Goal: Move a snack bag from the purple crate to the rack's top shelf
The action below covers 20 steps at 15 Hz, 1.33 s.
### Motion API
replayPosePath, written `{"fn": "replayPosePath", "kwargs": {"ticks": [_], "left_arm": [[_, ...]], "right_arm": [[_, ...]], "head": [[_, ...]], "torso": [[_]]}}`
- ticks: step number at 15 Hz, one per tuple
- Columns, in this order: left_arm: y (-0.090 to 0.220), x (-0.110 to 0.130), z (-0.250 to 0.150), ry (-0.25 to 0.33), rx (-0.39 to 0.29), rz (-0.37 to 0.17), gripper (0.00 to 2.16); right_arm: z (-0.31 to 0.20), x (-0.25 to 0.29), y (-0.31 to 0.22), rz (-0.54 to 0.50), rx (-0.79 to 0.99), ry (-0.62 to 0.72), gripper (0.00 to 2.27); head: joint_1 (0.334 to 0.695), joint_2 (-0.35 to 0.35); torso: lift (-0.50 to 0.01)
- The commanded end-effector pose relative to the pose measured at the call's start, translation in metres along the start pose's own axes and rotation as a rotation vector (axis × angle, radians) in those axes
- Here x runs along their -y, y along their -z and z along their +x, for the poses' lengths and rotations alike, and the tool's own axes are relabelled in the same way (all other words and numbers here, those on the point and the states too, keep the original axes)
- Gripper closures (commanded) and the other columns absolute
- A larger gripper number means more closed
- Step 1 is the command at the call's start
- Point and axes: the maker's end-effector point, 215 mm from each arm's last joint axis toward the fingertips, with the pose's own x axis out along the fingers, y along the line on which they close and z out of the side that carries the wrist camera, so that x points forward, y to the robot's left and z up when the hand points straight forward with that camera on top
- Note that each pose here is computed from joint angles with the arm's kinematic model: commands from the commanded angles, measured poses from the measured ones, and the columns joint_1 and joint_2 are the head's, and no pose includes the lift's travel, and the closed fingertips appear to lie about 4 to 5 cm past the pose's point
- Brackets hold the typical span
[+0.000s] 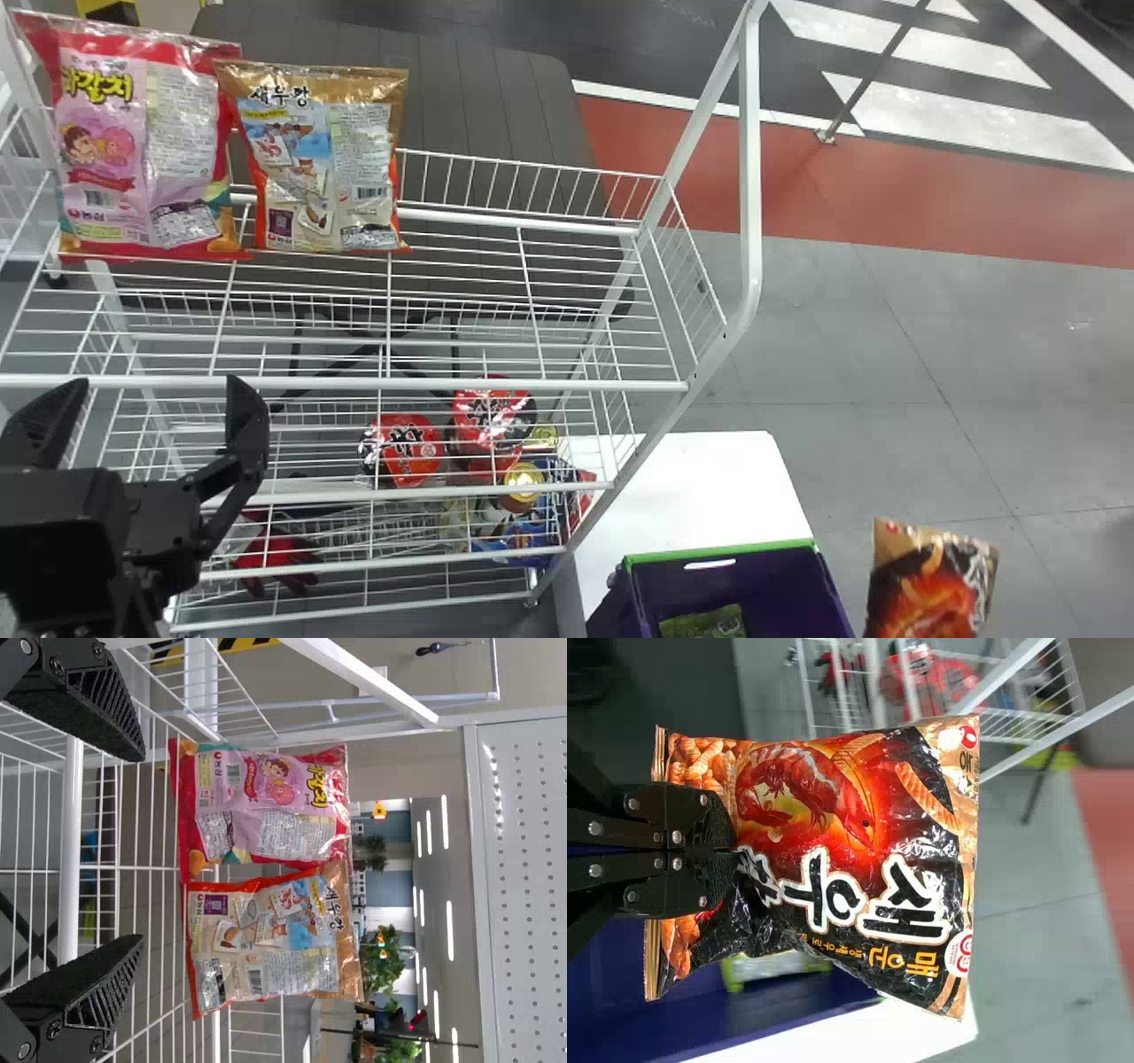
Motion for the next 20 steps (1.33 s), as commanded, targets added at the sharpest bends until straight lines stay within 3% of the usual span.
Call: {"fn": "replayPosePath", "kwargs": {"ticks": [1, 6, 14, 18, 20], "left_arm": [[0.000, -0.002, -0.002, -0.002, 0.003, 0.001, 0.09], [-0.001, -0.002, -0.004, 0.004, 0.003, 0.003, 0.09], [-0.001, -0.001, -0.011, 0.005, 0.000, 0.024, 0.09], [0.000, -0.002, -0.013, 0.004, -0.004, 0.036, 0.09], [0.002, -0.003, -0.014, 0.003, -0.008, 0.040, 0.09]], "right_arm": [[-0.024, -0.019, -0.047, -0.023, 0.101, 0.022, 2.25], [-0.074, -0.092, -0.138, -0.049, 0.379, -0.072, 2.25], [-0.095, -0.225, -0.214, 0.008, 0.516, -0.329, 2.25], [-0.095, -0.294, -0.264, -0.121, 0.587, -0.446, 2.25], [-0.079, -0.340, -0.265, -0.170, 0.549, -0.525, 2.25]], "head": [[0.695, -0.350], [0.695, -0.350], [0.695, -0.350], [0.695, -0.350], [0.695, -0.285]], "torso": [[0.001], [0.001], [0.001], [0.001], [0.001]]}}
